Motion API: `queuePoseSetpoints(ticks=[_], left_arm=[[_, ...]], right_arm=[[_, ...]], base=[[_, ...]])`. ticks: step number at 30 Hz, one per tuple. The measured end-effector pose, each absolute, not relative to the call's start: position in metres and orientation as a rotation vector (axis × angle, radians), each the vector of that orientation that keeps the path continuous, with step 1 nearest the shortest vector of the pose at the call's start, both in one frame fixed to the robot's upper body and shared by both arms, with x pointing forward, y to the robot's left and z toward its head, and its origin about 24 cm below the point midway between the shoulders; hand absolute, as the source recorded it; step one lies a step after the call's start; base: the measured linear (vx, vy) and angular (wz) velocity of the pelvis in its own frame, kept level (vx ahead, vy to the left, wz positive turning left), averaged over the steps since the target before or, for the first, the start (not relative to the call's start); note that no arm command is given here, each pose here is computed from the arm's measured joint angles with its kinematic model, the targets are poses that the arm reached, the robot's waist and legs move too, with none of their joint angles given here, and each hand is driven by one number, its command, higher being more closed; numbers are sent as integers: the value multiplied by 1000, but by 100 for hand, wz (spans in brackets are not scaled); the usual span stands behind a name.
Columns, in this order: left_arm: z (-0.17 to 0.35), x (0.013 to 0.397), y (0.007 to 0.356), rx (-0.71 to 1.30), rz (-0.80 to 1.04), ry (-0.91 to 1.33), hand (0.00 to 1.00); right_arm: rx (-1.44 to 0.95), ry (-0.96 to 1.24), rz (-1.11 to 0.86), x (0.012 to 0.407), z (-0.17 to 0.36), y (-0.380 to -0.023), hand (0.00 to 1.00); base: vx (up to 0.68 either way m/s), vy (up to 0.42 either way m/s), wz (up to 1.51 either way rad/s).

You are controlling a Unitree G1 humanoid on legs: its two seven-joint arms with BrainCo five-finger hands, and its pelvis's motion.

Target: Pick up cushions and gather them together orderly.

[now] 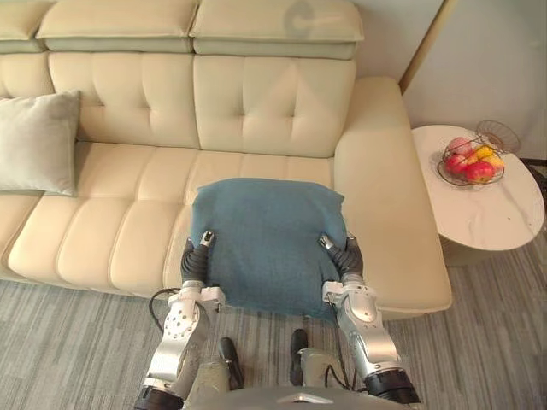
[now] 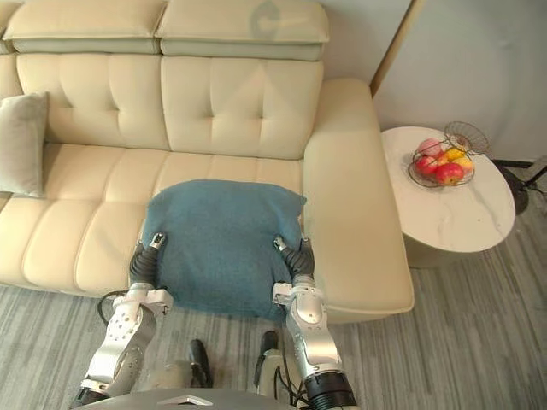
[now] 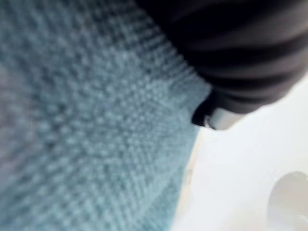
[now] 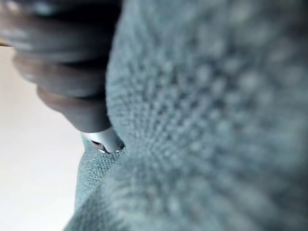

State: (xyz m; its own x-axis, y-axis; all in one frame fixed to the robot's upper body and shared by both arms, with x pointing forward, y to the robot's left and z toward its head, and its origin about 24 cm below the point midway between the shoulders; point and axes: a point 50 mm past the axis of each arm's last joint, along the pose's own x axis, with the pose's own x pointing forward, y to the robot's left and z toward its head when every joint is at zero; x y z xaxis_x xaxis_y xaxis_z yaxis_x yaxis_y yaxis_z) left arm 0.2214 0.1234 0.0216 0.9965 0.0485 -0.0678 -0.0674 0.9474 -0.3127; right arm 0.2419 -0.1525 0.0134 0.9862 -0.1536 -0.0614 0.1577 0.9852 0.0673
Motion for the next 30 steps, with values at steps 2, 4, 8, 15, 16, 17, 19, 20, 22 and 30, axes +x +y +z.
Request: queuePoseSetpoints(ticks=[2,4,8,15,16,17,19,20,22,30], left_arm=[[20,218,110,-322,-12,79,100],[20,216,109,-328,-21,78,100],[31,211,108,-363,-24,34,100],[30,209,102,-366,-49,37,100],[27,209,104,-348,-52,49,100],[27,208,106,-336,-57,51,100],[24,208,109,-316,-59,59,100],[23,208,109,-313,-58,66,100],[20,207,110,-307,-55,78,100],[17,209,114,-245,-43,83,100]], right_arm=[[78,85,-218,220,7,-166,100],[111,60,-236,204,14,-168,100],[122,-12,-238,199,32,-169,100],[120,-19,-268,199,33,-175,100],[140,15,-279,196,25,-172,100],[149,24,-286,194,23,-170,100],[161,28,-290,194,22,-168,100],[164,36,-291,194,20,-167,100],[162,64,-288,196,13,-166,100],[48,104,-254,215,2,-162,100]], base=[[208,-41,67],[237,-86,35],[130,0,-29],[162,172,-58],[171,250,-35],[162,262,-34],[87,206,-25],[29,172,-29],[-13,139,-30],[-85,-22,-24]])
